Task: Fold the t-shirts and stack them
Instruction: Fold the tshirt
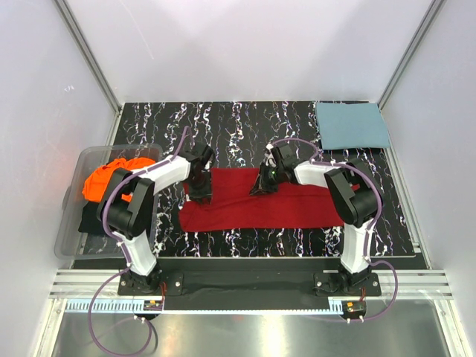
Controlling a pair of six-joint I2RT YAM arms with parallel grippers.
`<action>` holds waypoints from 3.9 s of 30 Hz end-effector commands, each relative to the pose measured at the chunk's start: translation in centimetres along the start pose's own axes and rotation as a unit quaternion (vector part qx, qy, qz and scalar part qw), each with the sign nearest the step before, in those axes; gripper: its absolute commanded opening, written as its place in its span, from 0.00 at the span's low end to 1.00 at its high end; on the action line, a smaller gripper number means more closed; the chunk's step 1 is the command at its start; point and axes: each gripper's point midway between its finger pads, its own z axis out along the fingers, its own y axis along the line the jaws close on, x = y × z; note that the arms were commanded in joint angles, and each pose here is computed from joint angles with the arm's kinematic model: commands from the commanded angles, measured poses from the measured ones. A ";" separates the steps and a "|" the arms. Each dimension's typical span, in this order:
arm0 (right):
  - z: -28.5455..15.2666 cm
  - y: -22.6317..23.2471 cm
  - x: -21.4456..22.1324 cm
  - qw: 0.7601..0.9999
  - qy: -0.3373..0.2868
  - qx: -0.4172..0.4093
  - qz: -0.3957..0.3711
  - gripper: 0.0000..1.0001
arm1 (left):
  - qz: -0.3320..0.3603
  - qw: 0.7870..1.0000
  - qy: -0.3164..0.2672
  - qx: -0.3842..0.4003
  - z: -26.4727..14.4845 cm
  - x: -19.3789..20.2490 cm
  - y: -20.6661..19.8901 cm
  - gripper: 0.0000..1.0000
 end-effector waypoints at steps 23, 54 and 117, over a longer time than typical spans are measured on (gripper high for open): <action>-1.2 2.7 -3.3 0.999 -0.025 -0.029 0.019 0.08 | 0.007 0.998 -0.063 -0.014 -2.6 -7.3 -0.3 0.40; -13.0 3.0 -9.8 0.975 -0.212 0.071 -0.021 0.19 | -0.031 0.987 -0.158 0.020 1.8 -25.9 -0.2 0.40; -28.1 5.5 -8.8 0.918 -0.374 0.103 -0.079 0.16 | 0.054 0.953 -0.233 0.184 -9.1 -22.7 -13.3 0.13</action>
